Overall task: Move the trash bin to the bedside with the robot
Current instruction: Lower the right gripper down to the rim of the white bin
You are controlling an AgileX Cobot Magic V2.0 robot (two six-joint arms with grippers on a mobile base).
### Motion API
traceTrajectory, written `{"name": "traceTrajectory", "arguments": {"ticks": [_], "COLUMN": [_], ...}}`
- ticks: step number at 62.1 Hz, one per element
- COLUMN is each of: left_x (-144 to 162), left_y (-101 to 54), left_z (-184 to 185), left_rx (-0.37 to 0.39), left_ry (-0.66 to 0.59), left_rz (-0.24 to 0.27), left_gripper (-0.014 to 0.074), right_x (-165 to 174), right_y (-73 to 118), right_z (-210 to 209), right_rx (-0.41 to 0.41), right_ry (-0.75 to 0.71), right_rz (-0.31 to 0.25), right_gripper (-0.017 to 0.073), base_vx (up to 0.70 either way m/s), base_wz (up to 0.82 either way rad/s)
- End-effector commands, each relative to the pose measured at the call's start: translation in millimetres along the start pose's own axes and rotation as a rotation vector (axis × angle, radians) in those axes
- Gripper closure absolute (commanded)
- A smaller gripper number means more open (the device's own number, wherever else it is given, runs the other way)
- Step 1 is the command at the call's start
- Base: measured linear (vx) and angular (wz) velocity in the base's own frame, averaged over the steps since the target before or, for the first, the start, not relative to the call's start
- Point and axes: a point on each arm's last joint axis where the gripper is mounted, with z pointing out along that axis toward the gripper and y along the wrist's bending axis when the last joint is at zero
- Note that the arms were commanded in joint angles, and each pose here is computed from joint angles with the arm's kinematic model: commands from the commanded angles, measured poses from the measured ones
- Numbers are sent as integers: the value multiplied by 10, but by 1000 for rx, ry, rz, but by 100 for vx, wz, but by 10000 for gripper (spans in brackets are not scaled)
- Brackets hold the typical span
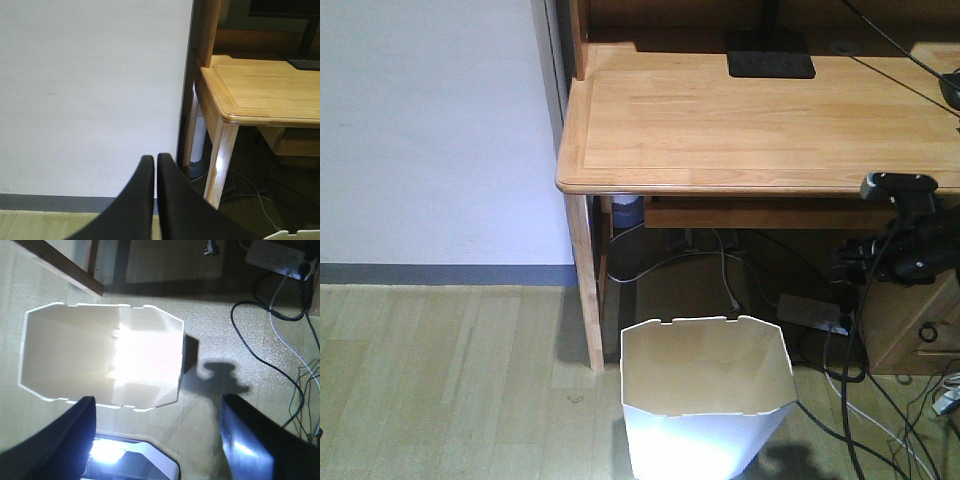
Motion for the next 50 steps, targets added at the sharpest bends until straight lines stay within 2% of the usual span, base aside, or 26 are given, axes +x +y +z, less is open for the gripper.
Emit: {"name": "traceTrajectory", "arguments": {"ticks": [1, 4, 9, 12, 17, 21, 30, 50], "left_x": [-6, -6, -6, -6, -6, -6, -6, -6], "left_y": [1, 1, 1, 1, 1, 1, 1, 1], "left_z": [5, 5, 5, 5, 5, 5, 5, 5], "left_rx": [4, 4, 4, 4, 4, 4, 4, 4], "left_ry": [-62, -62, -62, -62, -62, -62, -62, -62], "left_rz": [-10, -10, -10, -10, -10, -10, -10, -10], "left_gripper": [599, 599, 599, 599, 599, 599, 599, 599], "right_x": [-115, -82, -46, -18, 11, 49, 133, 202], "right_y": [-69, -75, -39, -7, 61, 52, -77, -152], "right_z": [80, 214, 413, 558, 771, 957, 1304, 1943], "right_rx": [49, 57, 72, 76, 77, 86, 81, -1], "right_ry": [-78, -60, -36, -11, 22, 46, 95, 183], "right_rz": [0, -9, -61, -124, -186, -167, -58, -35], "right_gripper": [48, 48, 48, 48, 46, 39, 10, -23], "base_vx": [0, 0, 0, 0, 0, 0, 0, 0], "base_wz": [0, 0, 0, 0, 0, 0, 0, 0]}}
